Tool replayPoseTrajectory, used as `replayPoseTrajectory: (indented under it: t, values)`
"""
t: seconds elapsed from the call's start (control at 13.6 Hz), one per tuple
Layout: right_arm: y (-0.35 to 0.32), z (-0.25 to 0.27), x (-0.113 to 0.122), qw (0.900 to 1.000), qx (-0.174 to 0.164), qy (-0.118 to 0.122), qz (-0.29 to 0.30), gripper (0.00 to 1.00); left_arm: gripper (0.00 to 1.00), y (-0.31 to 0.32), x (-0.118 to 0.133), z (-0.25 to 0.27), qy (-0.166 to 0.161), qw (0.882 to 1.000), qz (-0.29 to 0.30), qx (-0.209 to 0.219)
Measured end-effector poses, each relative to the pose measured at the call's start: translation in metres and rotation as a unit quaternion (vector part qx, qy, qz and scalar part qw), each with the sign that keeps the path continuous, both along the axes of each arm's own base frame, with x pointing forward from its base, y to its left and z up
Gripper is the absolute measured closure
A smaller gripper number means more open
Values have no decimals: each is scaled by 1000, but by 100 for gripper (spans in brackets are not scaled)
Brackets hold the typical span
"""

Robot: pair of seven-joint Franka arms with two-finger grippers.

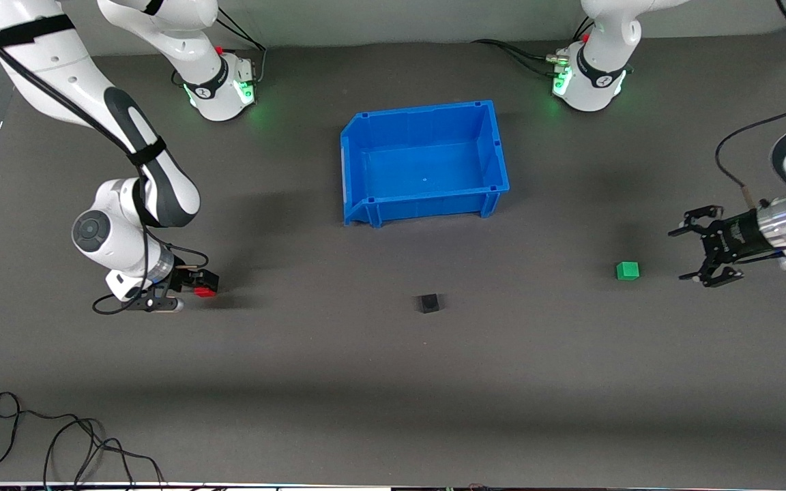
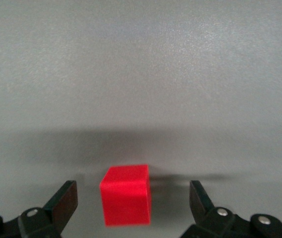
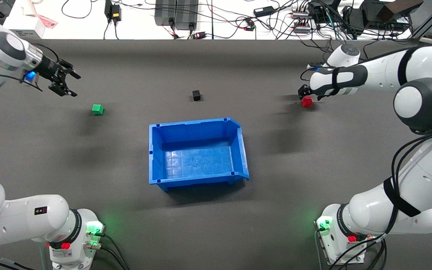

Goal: Attach green and red cubes to black cube
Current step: 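Reach the right gripper to the red cube while the left gripper reaches the green cube, then close the right gripper on the red cube while the left gripper grasps green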

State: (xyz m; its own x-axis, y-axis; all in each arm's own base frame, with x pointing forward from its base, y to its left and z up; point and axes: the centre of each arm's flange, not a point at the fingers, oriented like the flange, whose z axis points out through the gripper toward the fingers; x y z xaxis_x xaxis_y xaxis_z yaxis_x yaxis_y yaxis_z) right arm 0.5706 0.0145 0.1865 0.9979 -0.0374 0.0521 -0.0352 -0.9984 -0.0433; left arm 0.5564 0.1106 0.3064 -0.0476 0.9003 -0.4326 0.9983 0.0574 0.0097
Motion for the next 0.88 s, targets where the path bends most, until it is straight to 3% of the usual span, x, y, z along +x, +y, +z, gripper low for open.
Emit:
replayPoseTrajectory:
  t: [0.15,0.29,0.37,0.44,0.52,0.88]
  values:
    - [0,-14,-1,1000,1,-3,-1,1,0,1,-7,-33,-16,1000,-2,-12]
    - [-1,-19,-1,1000,1,-2,-2,14,0,3,-14,-58,-23,999,-14,-24]
    - [-1,-19,-1,1000,1,-3,-2,14,0,5,-16,-68,-29,999,-19,-27]
    - [-2,-18,0,1000,1,-4,-3,19,0,7,-18,-77,-36,999,-23,-31]
    - [-3,-17,1,1000,1,-5,-3,32,0,8,-20,-86,-41,998,-26,-36]
    - [-3,-17,1,1000,0,-5,-4,36,0,12,-27,-126,-55,998,-33,-27]
